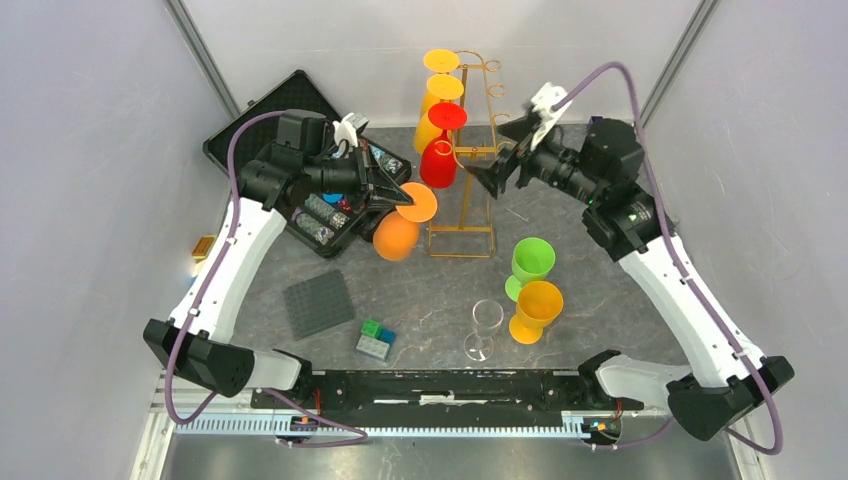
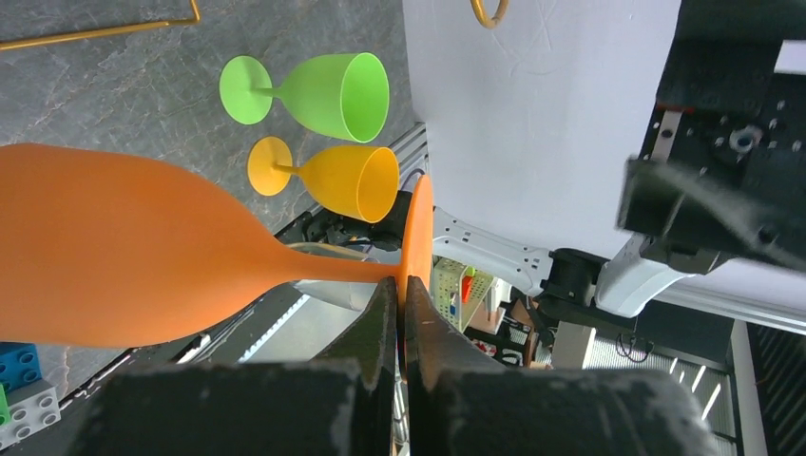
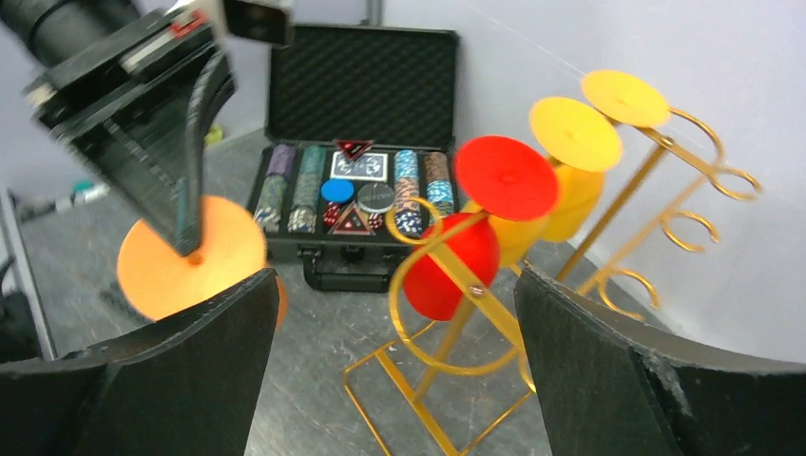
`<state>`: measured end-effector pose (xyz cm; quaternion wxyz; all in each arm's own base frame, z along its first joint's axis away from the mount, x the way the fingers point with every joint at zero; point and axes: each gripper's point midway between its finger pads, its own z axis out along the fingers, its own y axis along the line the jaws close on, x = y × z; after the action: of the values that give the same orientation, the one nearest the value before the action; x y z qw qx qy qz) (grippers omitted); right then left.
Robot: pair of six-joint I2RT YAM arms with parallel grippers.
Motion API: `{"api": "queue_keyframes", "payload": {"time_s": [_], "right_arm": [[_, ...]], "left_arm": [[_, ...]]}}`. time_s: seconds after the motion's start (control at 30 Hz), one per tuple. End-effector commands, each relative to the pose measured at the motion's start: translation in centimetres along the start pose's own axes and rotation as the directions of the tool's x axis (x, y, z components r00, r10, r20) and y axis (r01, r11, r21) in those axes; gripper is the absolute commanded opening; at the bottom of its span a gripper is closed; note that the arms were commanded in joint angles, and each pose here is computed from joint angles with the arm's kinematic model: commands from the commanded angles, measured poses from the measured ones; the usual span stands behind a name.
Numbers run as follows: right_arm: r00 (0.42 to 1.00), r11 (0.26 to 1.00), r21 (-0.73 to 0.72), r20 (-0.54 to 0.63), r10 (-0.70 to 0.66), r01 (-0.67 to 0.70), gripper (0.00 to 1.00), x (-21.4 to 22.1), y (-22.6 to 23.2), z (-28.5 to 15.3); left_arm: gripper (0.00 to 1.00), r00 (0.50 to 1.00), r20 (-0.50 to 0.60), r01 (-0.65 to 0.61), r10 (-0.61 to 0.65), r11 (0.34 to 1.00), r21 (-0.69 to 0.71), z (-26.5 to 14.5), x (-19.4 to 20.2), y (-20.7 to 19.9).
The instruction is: Place the wine glass upside down on the wine glass rack
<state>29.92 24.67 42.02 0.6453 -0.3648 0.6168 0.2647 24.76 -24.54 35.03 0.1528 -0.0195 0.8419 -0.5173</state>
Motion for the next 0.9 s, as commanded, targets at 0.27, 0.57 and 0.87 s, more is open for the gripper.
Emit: {"api": "queue_keyframes", "payload": {"time_s": [0.27,0.57,0.87], "right_arm": [[0.904,0.875,0.229,0.125,0.408,-0.426,0.98,1.7,-6.9,-3.5],[0.911,0.868,0.276,0.143,0.387,-0.413,0.98,1.6,-7.6,-4.3],[0.914,0.869,0.282,0.139,0.381,-0.406,0.98,1.8,-7.7,-4.4]], "left_arm": [[0.02,0.992,0.123,-0.022,0.009,0.994,0.110,-1.2,-4.0,-2.2],[0.02,0.969,0.228,0.047,-0.095,0.977,0.208,-1.3,-8.9,-2.7],[0.02,0.952,0.270,0.069,-0.145,0.960,0.273,-0.3,-12.4,-3.8]]}}
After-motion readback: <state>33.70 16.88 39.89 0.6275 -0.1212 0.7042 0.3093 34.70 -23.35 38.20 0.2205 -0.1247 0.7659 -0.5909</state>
